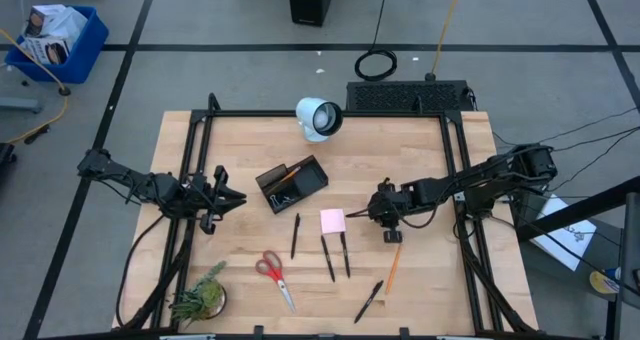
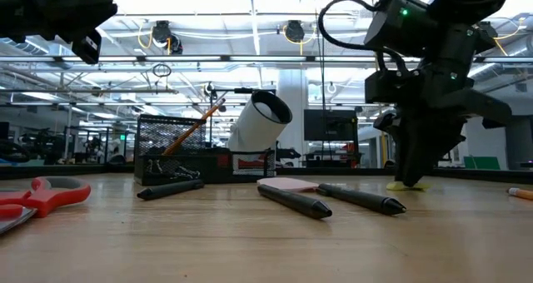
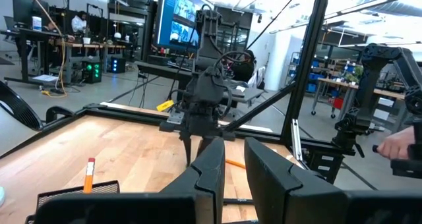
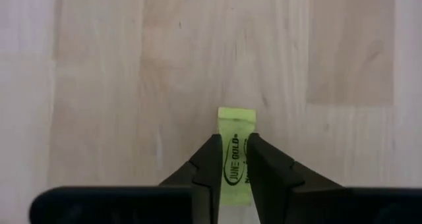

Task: Pick and place office supplies into organizer
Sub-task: Put the green eraser into the black desk organizer

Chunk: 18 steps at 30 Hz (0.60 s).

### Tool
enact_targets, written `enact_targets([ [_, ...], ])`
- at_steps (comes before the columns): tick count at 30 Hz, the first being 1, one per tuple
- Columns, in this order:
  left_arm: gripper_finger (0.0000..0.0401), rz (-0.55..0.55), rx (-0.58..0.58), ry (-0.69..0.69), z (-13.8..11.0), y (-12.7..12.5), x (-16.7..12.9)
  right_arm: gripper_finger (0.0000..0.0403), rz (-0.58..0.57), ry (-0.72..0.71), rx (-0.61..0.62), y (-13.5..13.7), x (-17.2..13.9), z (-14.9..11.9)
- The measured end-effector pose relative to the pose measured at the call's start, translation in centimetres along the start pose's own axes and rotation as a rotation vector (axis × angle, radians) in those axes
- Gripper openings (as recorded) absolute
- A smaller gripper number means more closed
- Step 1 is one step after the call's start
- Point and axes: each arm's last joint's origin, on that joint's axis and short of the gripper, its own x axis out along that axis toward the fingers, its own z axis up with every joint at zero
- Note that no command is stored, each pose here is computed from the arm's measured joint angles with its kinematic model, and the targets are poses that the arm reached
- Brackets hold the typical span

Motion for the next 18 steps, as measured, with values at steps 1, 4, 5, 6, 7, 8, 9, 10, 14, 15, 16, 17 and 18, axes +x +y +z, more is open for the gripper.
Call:
enact_targets([
  [1,0.0063,0.000,0.000,-0.001,0.0,0.0,0.0,0.0054,0.003,-0.018,-0.003,0.1,0.0,0.2],
  [4,0.0063,0.000,0.000,-0.001,0.0,0.0,0.0,0.0054,0.011,-0.069,-0.014,0.4,-0.1,0.6],
  [5,0.0063,0.000,0.000,-0.001,0.0,0.0,0.0,0.0053,0.015,-0.089,-0.018,0.6,-0.1,0.8],
  [6,0.0063,0.000,0.000,0.000,0.0,0.0,0.0,0.0053,0.019,-0.116,-0.022,0.7,-0.1,1.1],
  [7,0.0063,0.000,0.000,0.000,0.0,0.0,0.0,0.0053,0.023,-0.143,-0.026,0.8,-0.2,1.3],
  [8,0.0063,0.000,0.000,0.000,0.0,0.0,0.0,0.0053,0.027,-0.172,-0.033,1.0,-0.2,1.6],
  [9,0.0063,0.000,0.000,0.000,0.0,0.0,0.0,0.0053,0.030,-0.204,-0.045,1.1,-0.3,1.9],
  [10,0.0063,0.000,0.000,-0.001,0.0,0.0,0.0,0.0053,0.034,-0.236,-0.062,1.3,-0.3,2.2],
  [14,0.0063,0.000,0.000,-0.001,0.0,0.0,0.0,0.0053,0.041,-0.360,-0.106,1.6,-0.7,3.3],
  [15,0.0063,0.000,0.000,0.000,0.0,0.0,0.0,0.0053,0.040,-0.391,-0.113,1.7,-0.8,3.6],
  [16,0.0063,0.000,0.000,0.000,0.0,0.0,0.0,0.0054,0.040,-0.422,-0.121,1.7,-0.9,3.8],
  [17,0.0063,0.000,0.000,0.000,0.0,0.0,0.0,0.0054,0.038,-0.449,-0.128,1.7,-1.0,4.1],
  [18,0.0063,0.000,0.000,0.000,0.0,0.0,0.0,0.0054,0.034,-0.473,-0.138,1.7,-1.1,4.3],
])
